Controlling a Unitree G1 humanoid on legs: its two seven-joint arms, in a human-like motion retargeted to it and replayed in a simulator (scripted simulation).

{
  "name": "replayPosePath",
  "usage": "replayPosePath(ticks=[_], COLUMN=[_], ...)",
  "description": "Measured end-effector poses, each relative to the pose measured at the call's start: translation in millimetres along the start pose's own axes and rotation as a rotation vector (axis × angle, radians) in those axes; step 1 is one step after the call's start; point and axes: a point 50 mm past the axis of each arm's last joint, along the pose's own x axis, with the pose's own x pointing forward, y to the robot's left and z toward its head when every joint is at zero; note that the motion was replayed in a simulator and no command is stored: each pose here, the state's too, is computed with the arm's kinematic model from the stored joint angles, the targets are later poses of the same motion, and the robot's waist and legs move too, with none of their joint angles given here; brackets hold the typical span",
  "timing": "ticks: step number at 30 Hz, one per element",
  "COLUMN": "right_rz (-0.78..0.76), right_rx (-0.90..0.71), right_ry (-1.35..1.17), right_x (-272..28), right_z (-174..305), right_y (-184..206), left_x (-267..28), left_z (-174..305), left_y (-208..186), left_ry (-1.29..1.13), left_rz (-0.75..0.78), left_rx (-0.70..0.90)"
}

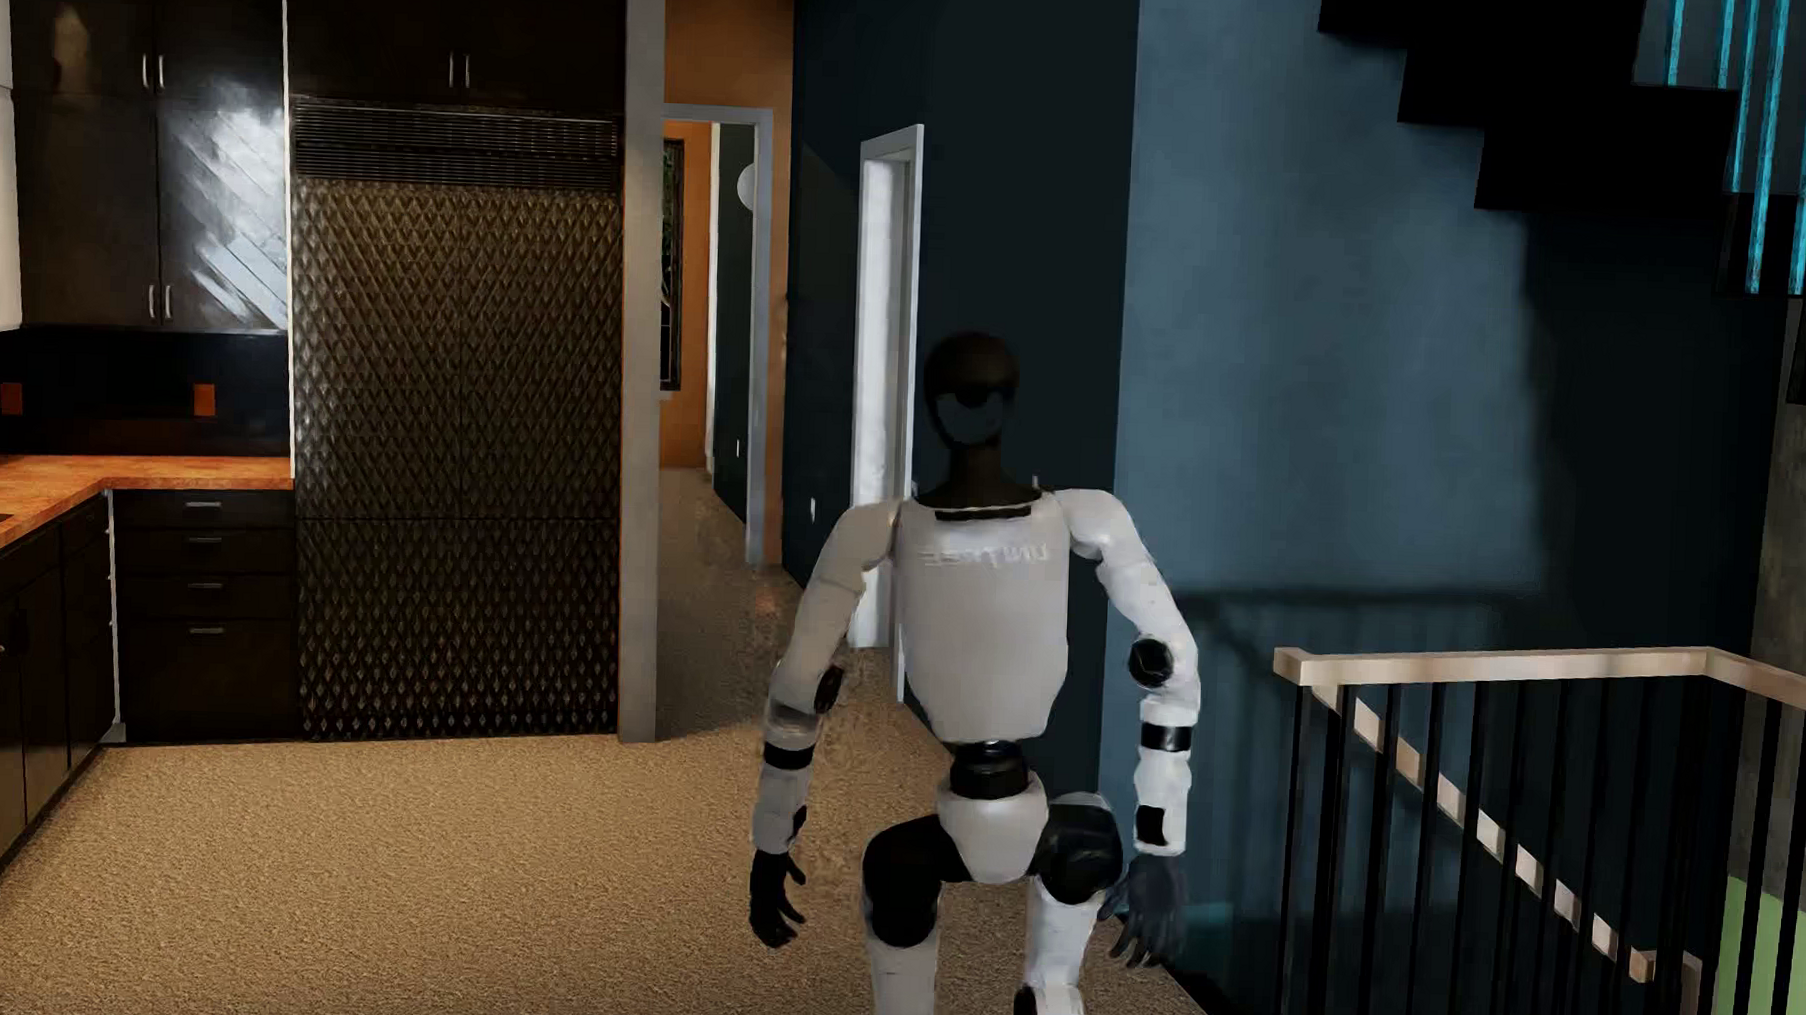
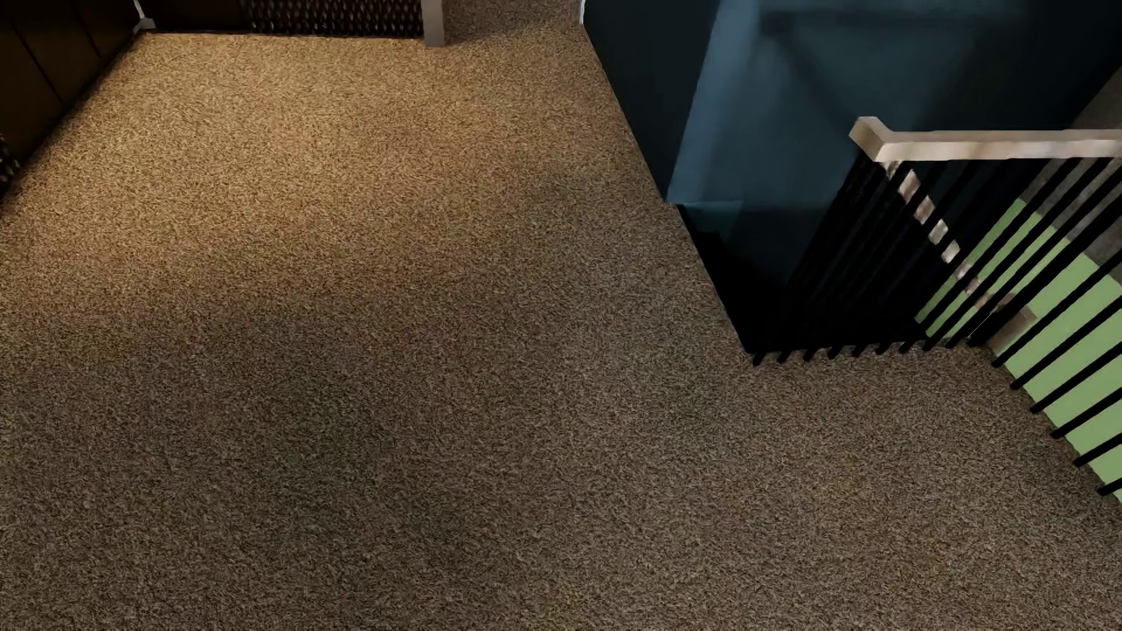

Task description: Approach the door

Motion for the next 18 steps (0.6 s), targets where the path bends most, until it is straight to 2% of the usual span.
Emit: replayPosePath(ticks=[3,6,8,11,12,13,16,18], right_rz=[-0.121,-0.275,-0.327,-0.321,-0.323,-0.33,-0.347,-0.362], right_rx=[0.069,0.145,0.164,0.107,0.067,0.065,0.104,0.122], right_ry=[-0.075,-0.167,-0.194,-0.176,-0.181,-0.189,-0.208,-0.209], right_x=[0,-9,-12,-10,-10,-10,-16,-19], right_z=[20,40,49,52,60,62,57,51], right_y=[-41,-92,-111,-116,-122,-125,-125,-127], left_x=[-2,-3,1,-5,-7,-11,-27,-32], left_z=[52,56,25,-37,-43,-49,-66,-70], left_y=[41,41,15,-41,-50,-58,-75,-86], left_ry=[-0.209,-0.229,-0.098,0.163,0.178,0.186,0.207,0.214], left_rz=[0.137,0.136,0.047,-0.184,-0.229,-0.254,-0.261,-0.294], left_rx=[-0.093,-0.09,-0.026,0.252,0.321,0.319,0.173,0.18])
